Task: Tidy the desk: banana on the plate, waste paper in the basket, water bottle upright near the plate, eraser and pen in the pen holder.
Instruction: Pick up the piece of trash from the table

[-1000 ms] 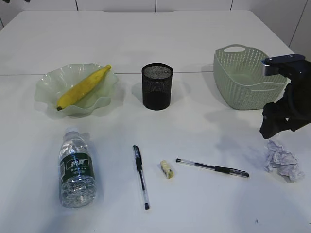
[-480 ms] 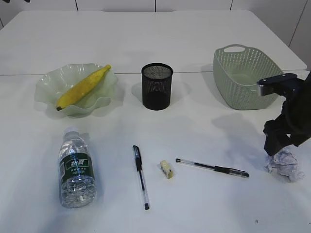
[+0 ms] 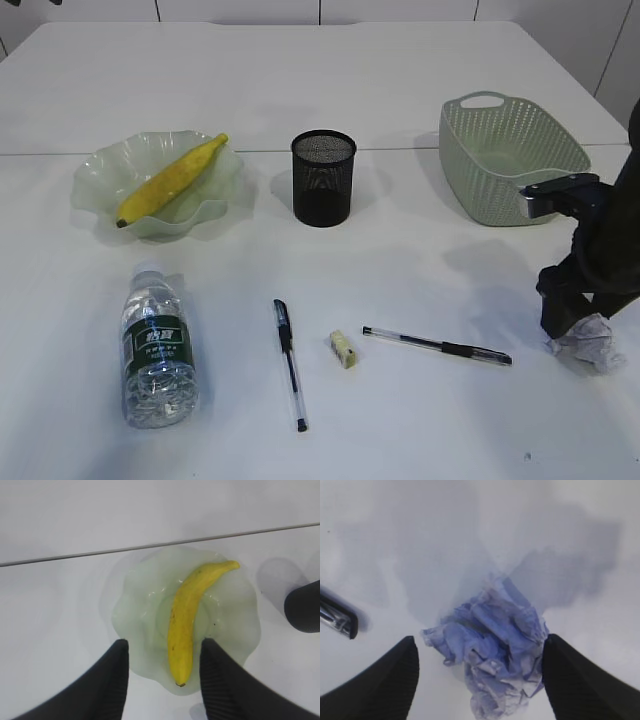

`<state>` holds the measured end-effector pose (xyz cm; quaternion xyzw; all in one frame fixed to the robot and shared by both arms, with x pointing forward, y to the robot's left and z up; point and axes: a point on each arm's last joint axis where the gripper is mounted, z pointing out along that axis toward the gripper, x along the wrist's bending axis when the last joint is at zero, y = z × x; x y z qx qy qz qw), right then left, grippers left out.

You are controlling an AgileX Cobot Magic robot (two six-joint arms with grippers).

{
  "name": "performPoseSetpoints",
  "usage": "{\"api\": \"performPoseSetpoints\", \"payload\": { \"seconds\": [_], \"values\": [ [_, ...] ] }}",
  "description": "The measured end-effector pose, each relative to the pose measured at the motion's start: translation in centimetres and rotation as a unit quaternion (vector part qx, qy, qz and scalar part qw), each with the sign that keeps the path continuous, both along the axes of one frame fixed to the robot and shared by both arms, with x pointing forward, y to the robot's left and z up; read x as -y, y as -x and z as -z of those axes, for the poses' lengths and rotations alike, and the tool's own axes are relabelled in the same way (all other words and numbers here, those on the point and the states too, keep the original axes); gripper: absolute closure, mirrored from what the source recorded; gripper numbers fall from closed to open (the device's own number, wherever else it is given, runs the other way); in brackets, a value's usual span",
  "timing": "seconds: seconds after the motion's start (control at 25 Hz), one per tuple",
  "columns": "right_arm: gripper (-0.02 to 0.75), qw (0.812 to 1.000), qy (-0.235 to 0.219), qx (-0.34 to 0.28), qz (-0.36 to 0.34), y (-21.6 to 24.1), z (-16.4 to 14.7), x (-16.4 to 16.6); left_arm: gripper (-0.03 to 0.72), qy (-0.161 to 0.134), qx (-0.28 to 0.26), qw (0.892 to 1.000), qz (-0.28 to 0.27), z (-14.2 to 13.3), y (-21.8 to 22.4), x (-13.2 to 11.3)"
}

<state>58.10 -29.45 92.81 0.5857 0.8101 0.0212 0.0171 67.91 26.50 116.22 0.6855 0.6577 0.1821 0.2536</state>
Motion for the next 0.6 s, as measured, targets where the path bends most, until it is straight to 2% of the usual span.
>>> {"api": "performPoseSetpoints", "payload": {
  "seconds": [0.32, 0.6],
  "values": [
    [0.192, 1.000, 0.001, -0.007, 0.000, -0.06, 0.46, 0.02, 0.370, 0.000, 0.000, 1.000, 0.000, 0.00, 0.00, 0.00],
    [0.382, 1.000, 0.002, -0.007, 0.000, -0.06, 0.50, 0.03, 0.385, 0.000, 0.000, 1.000, 0.000, 0.00, 0.00, 0.00]
  ]
}}
